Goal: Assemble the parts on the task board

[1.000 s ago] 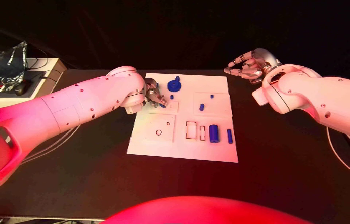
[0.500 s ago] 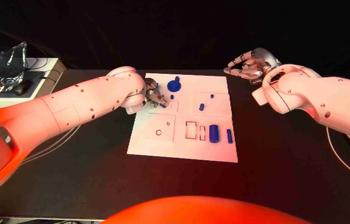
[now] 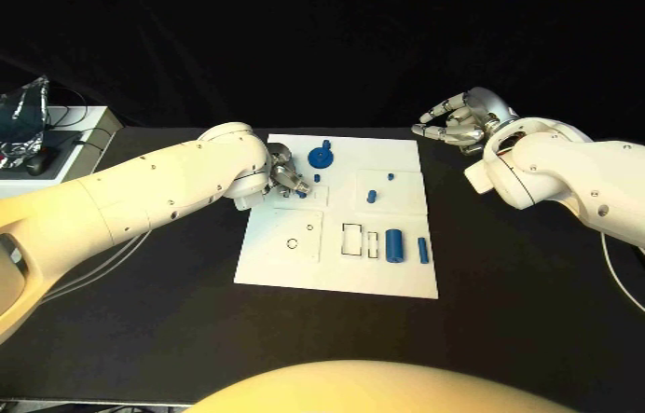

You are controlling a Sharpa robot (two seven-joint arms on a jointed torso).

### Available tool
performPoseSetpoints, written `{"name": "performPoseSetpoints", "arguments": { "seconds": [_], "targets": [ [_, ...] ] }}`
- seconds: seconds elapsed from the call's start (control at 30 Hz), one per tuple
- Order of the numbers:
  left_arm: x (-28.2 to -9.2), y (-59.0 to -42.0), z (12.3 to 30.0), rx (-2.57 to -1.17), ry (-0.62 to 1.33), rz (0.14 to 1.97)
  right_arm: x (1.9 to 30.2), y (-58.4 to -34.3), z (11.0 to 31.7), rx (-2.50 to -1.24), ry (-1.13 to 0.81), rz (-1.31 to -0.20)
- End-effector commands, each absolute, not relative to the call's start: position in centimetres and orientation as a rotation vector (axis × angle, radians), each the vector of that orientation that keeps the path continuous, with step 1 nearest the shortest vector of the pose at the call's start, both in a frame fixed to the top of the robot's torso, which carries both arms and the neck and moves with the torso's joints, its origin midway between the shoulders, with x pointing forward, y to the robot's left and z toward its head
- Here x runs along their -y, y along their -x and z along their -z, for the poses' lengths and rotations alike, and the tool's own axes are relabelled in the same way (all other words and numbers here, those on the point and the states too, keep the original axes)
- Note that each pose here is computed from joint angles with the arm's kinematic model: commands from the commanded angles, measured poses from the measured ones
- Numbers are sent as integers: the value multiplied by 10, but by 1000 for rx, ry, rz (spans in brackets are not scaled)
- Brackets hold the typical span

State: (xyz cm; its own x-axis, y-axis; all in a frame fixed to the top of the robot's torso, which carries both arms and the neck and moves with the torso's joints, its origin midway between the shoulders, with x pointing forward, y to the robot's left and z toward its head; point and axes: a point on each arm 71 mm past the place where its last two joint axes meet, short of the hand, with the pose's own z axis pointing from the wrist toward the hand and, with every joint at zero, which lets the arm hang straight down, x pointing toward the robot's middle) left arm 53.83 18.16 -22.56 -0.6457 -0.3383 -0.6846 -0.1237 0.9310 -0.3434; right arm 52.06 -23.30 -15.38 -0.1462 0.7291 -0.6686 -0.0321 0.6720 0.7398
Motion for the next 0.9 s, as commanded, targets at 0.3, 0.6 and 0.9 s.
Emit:
{"name": "performPoseSetpoints", "arguments": {
  "seconds": [0.3,0.6,0.9],
  "targets": [
    [-180,-536,230,-2278,310,338,232,-520,154,-1601,-568,-742],
    [-182,-535,231,-2295,302,333,232,-520,154,-1603,-569,-741],
    [-182,-536,231,-2295,305,330,232,-520,154,-1603,-568,-741]
  ]
}}
